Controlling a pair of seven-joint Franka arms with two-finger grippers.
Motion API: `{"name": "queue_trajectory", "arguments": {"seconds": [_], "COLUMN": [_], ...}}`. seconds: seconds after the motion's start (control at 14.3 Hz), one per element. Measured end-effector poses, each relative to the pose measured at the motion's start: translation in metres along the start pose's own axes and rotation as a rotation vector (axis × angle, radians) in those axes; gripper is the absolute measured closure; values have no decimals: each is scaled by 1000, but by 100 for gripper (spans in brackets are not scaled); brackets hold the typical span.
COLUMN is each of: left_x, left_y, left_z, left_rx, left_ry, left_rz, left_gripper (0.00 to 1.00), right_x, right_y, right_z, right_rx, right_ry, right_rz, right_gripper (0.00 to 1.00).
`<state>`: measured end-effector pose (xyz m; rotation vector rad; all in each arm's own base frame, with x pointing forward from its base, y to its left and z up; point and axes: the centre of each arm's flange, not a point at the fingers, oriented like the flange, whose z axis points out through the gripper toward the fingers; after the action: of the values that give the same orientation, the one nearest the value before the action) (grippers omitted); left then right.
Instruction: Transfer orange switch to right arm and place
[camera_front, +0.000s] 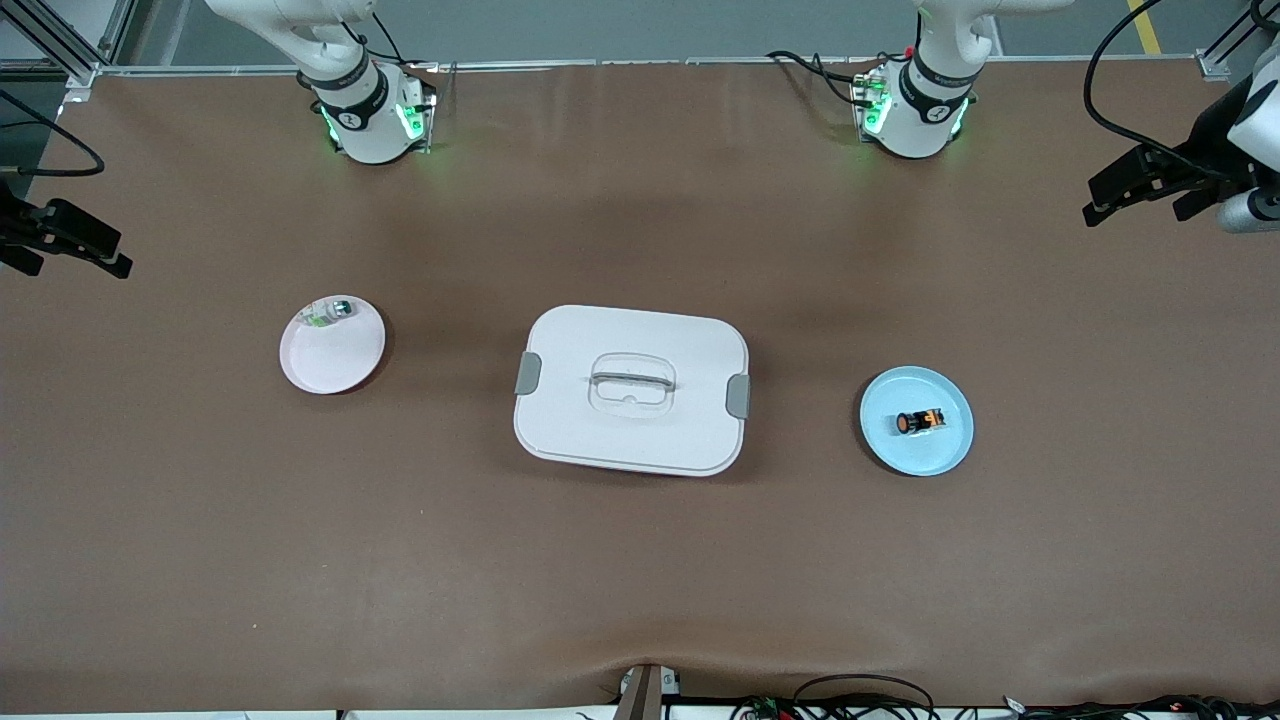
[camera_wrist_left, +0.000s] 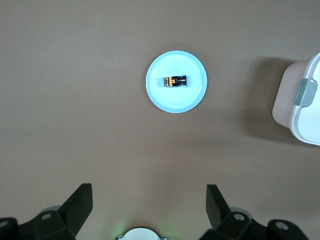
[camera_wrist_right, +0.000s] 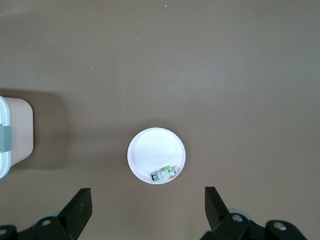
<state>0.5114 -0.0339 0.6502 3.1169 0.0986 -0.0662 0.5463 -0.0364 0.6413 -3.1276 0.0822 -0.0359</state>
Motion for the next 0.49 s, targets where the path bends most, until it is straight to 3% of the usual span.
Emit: {"name": "queue_trajectory", "arguments": {"seconds": [0.49], "left_x": [13], "left_y": [-14], "left_z": [17], "left_rx": [64], "left_ry": [-32], "left_rz": [-21], "left_gripper": [0], "right_x": [0], "right_y": [0], "right_z": [0], "right_rx": [0], "right_ry": [0], "right_rz": [0], "right_gripper": [0]}}
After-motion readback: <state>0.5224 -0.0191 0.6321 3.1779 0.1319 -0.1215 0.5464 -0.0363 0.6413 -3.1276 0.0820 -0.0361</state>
